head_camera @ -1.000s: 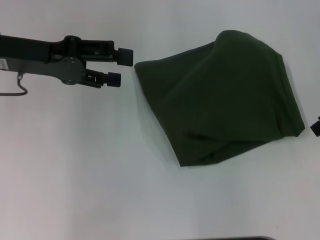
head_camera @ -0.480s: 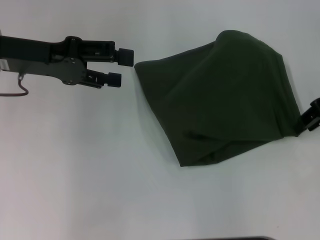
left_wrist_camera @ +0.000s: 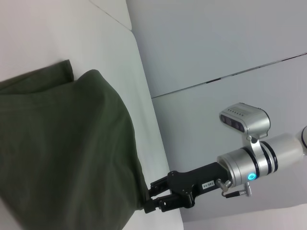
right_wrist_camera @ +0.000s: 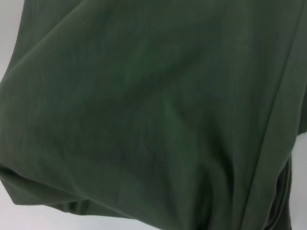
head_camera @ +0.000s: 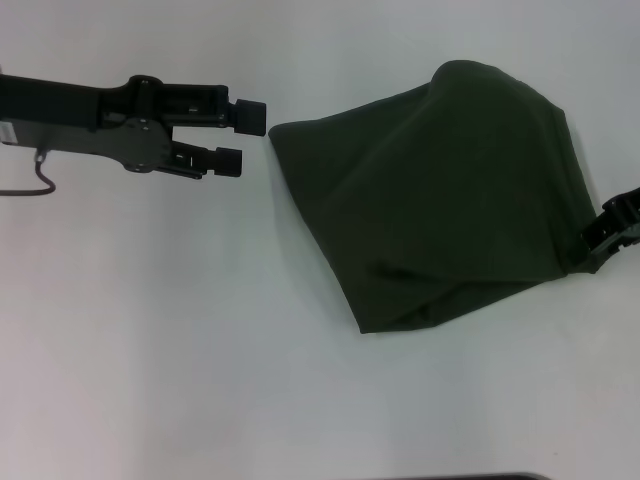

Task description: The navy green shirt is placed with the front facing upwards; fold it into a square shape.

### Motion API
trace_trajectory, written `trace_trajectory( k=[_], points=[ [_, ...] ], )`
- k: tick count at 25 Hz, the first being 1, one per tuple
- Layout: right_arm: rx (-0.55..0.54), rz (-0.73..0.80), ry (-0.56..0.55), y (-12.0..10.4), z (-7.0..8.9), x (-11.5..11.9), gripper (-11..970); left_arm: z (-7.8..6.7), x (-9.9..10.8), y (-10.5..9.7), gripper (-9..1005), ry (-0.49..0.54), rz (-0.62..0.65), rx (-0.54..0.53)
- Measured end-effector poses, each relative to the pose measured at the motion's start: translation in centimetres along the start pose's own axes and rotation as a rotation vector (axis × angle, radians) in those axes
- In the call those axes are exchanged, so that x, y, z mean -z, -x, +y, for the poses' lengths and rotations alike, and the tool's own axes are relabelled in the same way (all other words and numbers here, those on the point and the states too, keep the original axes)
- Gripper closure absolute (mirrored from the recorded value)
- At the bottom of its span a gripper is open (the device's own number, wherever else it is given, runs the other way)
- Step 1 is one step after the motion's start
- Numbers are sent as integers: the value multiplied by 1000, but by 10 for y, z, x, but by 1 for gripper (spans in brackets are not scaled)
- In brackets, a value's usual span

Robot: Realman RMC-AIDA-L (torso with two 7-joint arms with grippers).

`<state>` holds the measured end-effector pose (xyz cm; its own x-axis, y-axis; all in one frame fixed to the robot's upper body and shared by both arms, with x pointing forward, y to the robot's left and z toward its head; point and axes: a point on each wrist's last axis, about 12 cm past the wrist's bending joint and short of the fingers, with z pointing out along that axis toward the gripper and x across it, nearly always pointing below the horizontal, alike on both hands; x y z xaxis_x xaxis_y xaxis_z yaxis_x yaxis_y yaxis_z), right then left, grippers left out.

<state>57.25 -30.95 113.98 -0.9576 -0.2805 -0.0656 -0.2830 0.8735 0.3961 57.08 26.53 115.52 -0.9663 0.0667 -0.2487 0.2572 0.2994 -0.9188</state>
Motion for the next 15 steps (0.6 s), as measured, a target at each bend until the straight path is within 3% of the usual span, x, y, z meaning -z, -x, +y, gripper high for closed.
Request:
trace_trajectory(
  k=[11, 15],
  points=[
    [-10, 11, 7, -3, 2, -3, 631, 1, 0, -3, 57, -6, 9, 2],
    [-16, 16, -6, -2, 1, -2, 825, 3, -2, -10, 58, -7, 53, 20]
  ],
)
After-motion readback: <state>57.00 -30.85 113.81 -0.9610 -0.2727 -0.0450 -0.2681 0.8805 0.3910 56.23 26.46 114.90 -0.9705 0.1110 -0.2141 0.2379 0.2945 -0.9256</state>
